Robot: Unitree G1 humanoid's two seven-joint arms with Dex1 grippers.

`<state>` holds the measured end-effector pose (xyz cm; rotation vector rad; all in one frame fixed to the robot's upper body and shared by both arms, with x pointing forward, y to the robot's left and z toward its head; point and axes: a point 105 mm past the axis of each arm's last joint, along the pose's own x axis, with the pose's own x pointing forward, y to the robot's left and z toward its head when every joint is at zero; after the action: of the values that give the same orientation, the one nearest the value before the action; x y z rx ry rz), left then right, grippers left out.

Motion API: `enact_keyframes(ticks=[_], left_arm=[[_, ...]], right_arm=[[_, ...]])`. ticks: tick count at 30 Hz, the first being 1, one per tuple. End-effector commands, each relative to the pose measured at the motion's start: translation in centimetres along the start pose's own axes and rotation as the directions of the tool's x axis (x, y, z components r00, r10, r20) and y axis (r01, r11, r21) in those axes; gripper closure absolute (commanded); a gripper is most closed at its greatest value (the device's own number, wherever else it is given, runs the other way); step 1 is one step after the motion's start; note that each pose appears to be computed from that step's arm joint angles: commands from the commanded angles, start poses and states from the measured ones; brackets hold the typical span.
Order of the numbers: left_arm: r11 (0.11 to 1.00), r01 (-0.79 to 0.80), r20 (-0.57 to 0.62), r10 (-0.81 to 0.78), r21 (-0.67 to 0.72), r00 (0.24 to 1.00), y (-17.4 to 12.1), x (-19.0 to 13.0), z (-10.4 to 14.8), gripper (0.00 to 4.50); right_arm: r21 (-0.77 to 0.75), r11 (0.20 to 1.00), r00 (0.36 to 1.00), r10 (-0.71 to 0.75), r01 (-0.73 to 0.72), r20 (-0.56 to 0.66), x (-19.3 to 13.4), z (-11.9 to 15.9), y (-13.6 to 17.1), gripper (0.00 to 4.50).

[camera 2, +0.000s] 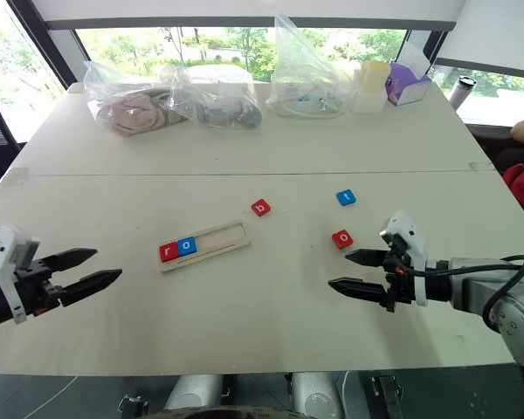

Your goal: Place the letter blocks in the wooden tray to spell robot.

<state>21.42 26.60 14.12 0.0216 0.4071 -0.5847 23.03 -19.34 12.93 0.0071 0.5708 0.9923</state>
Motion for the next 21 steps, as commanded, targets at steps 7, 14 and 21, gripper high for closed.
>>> enact_keyframes(ticks=[7, 14, 21], left_arm=[[0.999, -0.023, 0.029, 0.022, 0.045, 0.999, 0.5, 0.2, 0.6, 0.0], [0.994, -0.04, 0.008, 0.039, 0.104, 0.999, 1.2, 0.1, 1.1, 0.0], [0.969, 0.033, -0.023, -0.029, 0.243, 0.999, 0.9, 0.6, 3.9, 0.0]], right_arm=[[-0.053, 0.999, 0.999, 0.004, -0.002, 0.043, 0.2, 1.4, 0.7, 0.09], [-0.062, 0.998, 0.999, 0.003, 0.0, 0.045, 0.3, 1.7, 0.7, 0.09], [-0.07, 0.995, 0.996, 0.068, -0.064, 0.051, 1.9, 2.2, 1.7, 0.09]])
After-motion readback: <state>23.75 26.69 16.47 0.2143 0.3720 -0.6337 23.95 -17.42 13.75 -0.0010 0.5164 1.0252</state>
